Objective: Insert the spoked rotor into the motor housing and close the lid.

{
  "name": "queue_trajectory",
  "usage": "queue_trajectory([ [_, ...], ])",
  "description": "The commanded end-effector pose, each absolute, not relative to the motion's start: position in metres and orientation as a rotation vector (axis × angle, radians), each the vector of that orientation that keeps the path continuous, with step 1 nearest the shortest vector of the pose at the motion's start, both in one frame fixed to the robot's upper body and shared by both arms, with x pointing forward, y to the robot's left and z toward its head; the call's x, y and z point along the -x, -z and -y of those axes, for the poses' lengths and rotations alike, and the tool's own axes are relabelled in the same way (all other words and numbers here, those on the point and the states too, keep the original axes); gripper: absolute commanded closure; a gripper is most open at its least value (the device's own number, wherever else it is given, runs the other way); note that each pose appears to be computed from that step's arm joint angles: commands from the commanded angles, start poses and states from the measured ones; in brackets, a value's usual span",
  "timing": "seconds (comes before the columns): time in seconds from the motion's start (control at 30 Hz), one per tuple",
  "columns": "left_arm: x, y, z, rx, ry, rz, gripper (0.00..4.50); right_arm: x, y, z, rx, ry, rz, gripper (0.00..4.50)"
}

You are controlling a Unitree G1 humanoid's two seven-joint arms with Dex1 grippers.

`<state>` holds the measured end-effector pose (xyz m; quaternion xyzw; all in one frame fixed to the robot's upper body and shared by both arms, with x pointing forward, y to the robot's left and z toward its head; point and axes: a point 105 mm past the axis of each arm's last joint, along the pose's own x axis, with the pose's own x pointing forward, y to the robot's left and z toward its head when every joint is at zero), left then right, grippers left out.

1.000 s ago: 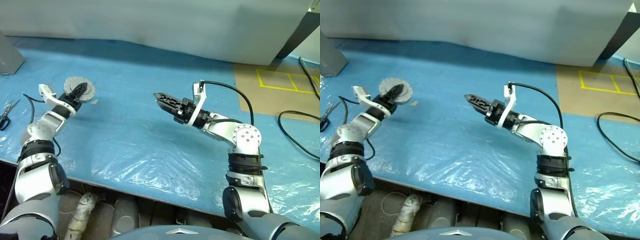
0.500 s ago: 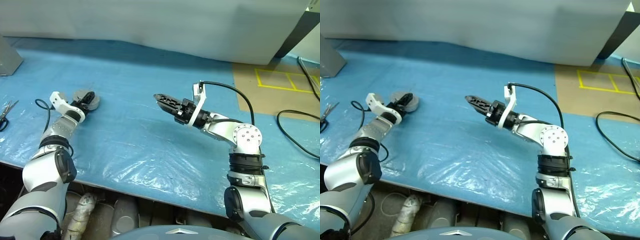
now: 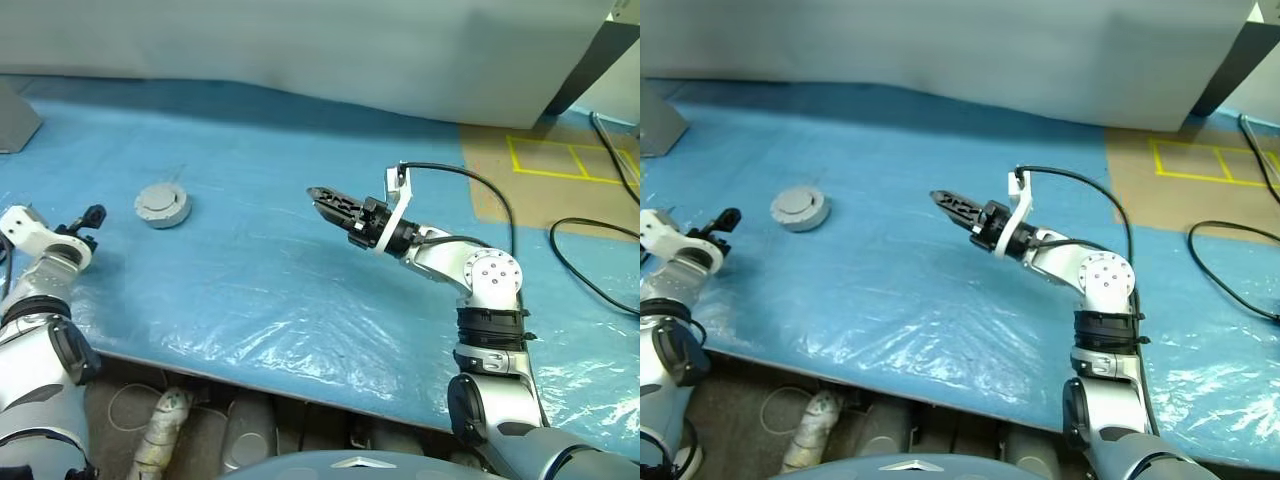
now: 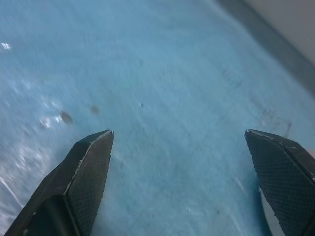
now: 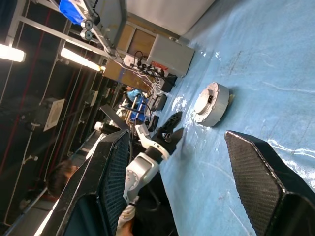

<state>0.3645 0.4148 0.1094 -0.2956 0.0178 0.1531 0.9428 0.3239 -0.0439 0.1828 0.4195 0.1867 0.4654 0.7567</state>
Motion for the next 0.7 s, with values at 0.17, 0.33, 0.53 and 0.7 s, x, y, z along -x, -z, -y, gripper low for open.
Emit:
queue_trajectory([
  [0.17, -0.394, -0.239, -0.235, 0.195, 0.649, 0.163, 0.02, -0.324, -0.209, 0.068, -0.401, -0.937, -0.160, 1.26],
  [0.33, -0.366, -0.230, -0.135, 0.040, 0.970, 0.113, 0.02, -0.330, -0.207, 0.090, -0.134, -0.814, -0.056, 1.26],
  [0.53, -0.349, -0.180, -0.082, -0.022, 1.099, -0.002, 0.02, -0.349, -0.174, 0.139, 0.017, -0.499, -0.082, 1.26],
  [0.7, -0.348, -0.171, -0.071, -0.010, 1.109, -0.010, 0.02, -0.344, -0.160, 0.140, -0.010, -0.444, -0.103, 1.26],
])
